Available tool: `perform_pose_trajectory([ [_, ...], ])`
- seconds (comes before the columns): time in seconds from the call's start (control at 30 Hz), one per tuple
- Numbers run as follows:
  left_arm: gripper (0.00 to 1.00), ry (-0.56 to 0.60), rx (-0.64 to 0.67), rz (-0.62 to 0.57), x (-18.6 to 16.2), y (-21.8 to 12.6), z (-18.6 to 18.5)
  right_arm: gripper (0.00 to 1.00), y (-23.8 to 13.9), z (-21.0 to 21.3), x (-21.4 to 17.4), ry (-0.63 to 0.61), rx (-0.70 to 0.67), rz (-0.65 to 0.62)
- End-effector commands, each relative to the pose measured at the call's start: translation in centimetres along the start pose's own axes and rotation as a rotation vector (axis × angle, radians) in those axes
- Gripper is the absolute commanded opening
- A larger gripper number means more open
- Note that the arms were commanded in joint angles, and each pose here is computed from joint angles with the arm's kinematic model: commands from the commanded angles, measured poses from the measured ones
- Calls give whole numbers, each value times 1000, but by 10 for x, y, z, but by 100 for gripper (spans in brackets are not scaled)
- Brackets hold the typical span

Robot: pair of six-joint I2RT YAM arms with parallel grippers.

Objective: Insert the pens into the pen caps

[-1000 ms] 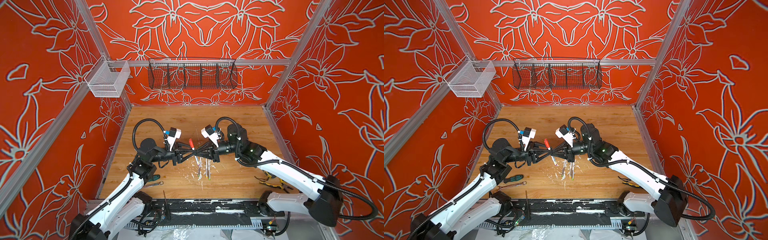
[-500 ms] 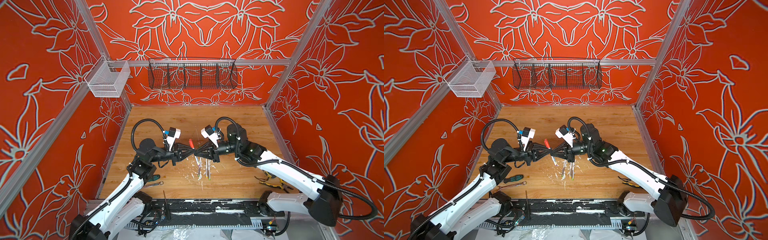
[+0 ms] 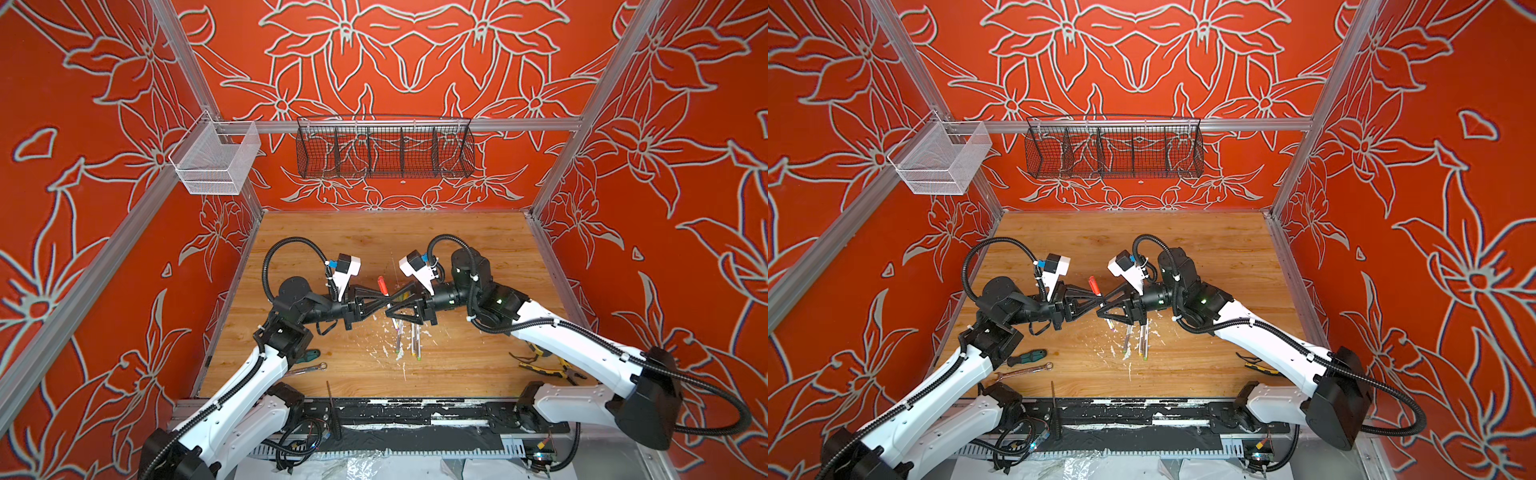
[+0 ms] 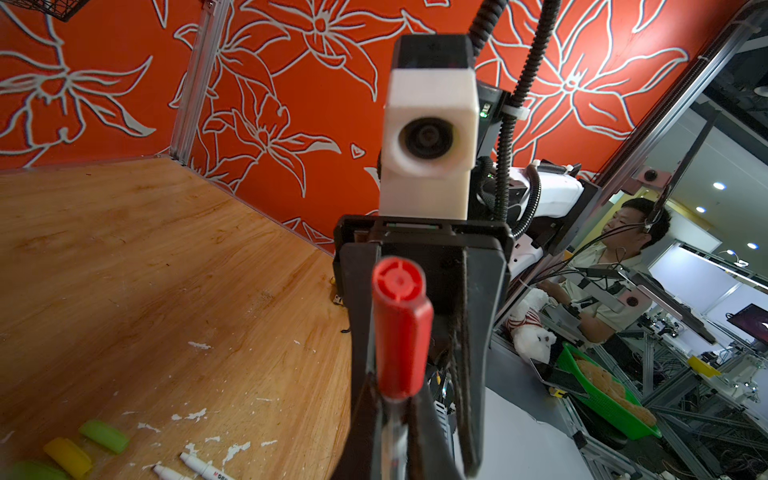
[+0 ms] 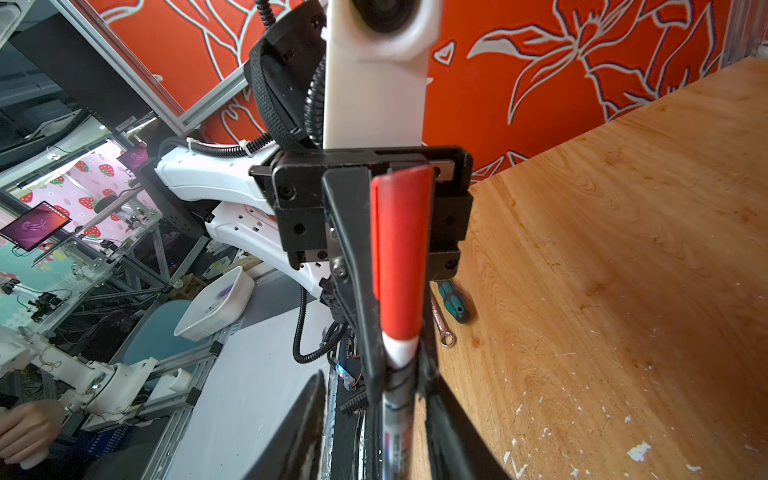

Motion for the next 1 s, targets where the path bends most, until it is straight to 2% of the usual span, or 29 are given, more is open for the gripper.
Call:
perform_pose_trajectory([
  [0.0,0,34,-4,-28,8,-3,-4,43,3,-1,-1,-10,12,-3],
  [0.2,0,41,1,-35,10,-5,-5,43,7,-10,-5,2,-10,7],
  [0.27,0,39,2,-34,9,-5,-4,39,7,-11,-5,2,-13,4],
  [0.47,0,32,-5,-36,9,-5,-4,16,7,-14,-3,5,-28,-5],
  [0.63,1,27,-10,-36,9,-5,-4,2,7,-15,-2,15,-38,-6],
  [0.7,14,22,-1,-36,9,-4,-3,0,7,-16,-3,25,-45,5],
  [0.73,25,17,8,-37,9,-5,-2,0,8,-17,-4,28,-45,9],
  [0.8,53,15,21,-38,10,-5,0,0,7,-17,-6,30,-44,13],
  [0.9,82,10,61,-41,11,-7,6,0,6,-16,-10,36,-40,25],
  [0.97,95,12,89,-45,11,-9,9,0,6,-15,-13,36,-39,33],
])
Point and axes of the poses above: each gripper's point midway between its finger pads, its own y axis out along the fingers, its own z axis along the line the jaws close on, x = y × z, the point moved 1 cm from there along -y, back along the fingers, and after that the axes turned 14 degrees about y, right-handed, at the moved point
